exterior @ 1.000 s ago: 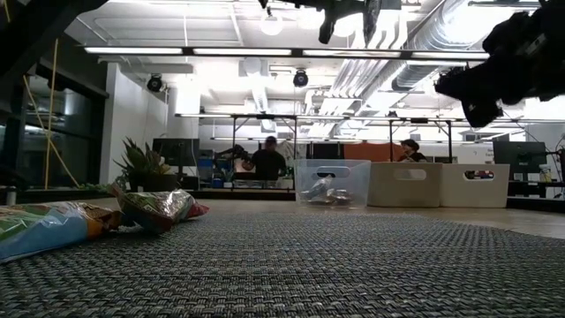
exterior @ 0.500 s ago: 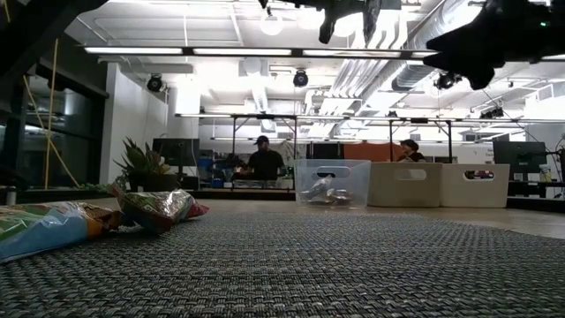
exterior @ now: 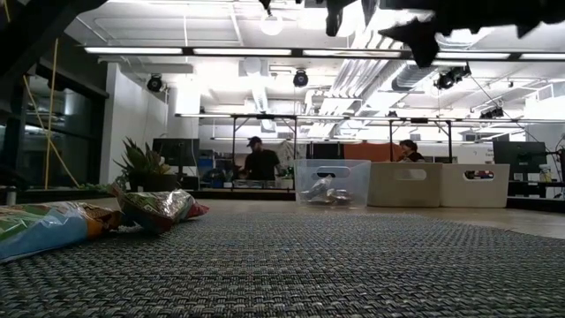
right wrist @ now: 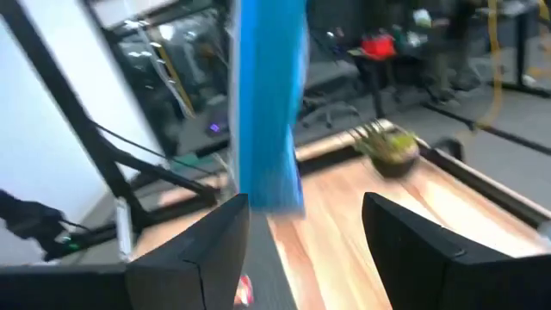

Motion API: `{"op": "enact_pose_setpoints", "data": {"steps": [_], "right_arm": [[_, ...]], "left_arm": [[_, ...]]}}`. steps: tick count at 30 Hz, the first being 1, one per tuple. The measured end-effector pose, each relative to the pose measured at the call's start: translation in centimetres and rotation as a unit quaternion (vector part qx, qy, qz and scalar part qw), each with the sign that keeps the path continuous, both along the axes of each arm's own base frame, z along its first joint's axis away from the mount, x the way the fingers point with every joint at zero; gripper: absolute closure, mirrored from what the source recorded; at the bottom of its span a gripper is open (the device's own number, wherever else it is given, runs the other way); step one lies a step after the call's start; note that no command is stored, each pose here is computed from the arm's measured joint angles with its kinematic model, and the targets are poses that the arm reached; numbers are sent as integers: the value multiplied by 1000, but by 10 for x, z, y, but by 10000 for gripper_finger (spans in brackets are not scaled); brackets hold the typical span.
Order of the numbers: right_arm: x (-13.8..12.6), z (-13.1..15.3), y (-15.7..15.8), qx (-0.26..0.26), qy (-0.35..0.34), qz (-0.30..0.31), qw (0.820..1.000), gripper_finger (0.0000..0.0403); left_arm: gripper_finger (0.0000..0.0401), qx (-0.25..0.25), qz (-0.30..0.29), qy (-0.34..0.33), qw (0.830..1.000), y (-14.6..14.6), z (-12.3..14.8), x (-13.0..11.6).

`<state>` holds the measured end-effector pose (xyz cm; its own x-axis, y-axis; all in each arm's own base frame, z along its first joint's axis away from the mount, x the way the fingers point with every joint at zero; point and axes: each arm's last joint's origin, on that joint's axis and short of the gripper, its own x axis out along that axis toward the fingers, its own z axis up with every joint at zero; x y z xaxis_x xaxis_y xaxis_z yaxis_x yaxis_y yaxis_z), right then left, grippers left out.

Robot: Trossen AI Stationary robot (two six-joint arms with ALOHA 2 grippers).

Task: Pick and place Granola Bars by type
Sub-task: Put the blue granola bar into the white bin

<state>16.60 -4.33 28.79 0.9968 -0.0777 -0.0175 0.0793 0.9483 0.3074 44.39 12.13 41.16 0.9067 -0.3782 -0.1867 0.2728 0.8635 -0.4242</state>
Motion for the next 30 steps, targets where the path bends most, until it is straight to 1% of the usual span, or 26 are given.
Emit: {"op": "enact_pose_setpoints", "data": {"steps": [6, 8, 15, 21, 30], "right_arm": [[10, 30, -5, -17, -33, 19, 999, 189], [12, 33, -6, -18, -36, 21, 999, 189], [24, 25, -6, 3, -13, 32, 999, 189], [35, 28, -5, 2, -45, 42, 998, 189], [46, 19, -7, 8, -26, 47, 999, 190]], "left_arm": [[307, 9, -10, -3, 1000, -3, 0, 0], [307, 15, -6, -4, 1000, -3, 0, 0], [307, 26, 3, -9, 1000, -2, 1, 1], [307, 28, 3, -10, 1000, -2, 1, 1], [307, 27, 3, -10, 1000, -2, 1, 1]]}}
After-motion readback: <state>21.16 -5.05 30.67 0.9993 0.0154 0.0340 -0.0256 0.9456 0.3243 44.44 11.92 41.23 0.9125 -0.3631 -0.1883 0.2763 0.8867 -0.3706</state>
